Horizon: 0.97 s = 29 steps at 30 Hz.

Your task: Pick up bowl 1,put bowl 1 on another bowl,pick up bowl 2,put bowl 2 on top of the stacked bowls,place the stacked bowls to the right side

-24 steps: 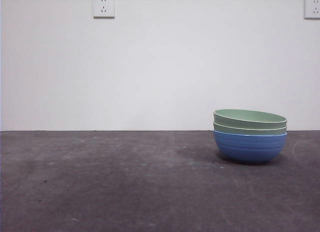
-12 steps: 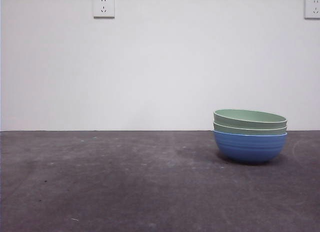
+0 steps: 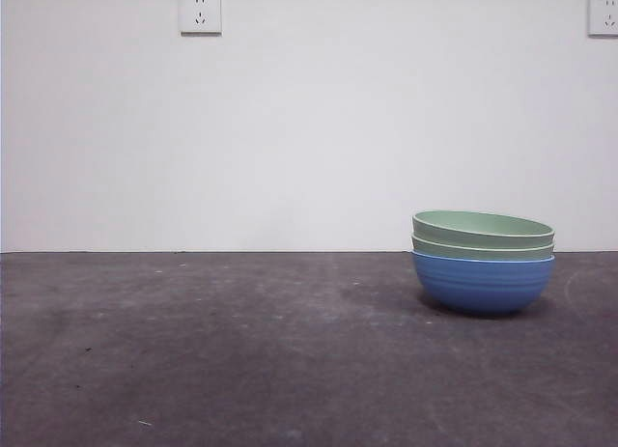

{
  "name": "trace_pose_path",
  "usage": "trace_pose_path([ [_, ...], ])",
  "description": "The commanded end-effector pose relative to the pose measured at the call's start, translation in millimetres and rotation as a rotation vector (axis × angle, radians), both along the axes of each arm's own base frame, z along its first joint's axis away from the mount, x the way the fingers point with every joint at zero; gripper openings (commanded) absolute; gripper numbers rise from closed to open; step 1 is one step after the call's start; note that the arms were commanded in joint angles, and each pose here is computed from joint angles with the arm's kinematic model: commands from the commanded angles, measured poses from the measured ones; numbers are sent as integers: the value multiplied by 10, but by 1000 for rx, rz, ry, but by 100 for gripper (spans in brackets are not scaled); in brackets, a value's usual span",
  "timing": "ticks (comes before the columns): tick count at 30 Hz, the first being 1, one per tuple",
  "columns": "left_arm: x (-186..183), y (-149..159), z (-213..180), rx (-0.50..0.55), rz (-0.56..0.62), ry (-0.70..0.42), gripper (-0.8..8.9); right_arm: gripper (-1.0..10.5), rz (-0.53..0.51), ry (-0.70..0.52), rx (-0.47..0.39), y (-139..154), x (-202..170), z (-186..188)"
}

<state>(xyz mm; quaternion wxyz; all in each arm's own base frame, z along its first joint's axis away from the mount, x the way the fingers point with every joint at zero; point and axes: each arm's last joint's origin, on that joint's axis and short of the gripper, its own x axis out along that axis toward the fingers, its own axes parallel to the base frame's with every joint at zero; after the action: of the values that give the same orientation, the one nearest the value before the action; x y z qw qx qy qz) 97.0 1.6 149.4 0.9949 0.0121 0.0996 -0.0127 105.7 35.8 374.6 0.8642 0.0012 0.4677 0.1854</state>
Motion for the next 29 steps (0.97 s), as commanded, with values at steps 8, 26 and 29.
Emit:
trace_pose_path([
  [8,4,4,-46,-7,6,10,-3,1,-75,-646,100,-196,-282,91],
  [26,4,4,-46,-7,6,10,-3,1,-175,-795,146,-242,-162,-1930],
  [29,4,4,-46,-7,6,10,-3,1,-187,-769,161,-241,-153,-2115],
])
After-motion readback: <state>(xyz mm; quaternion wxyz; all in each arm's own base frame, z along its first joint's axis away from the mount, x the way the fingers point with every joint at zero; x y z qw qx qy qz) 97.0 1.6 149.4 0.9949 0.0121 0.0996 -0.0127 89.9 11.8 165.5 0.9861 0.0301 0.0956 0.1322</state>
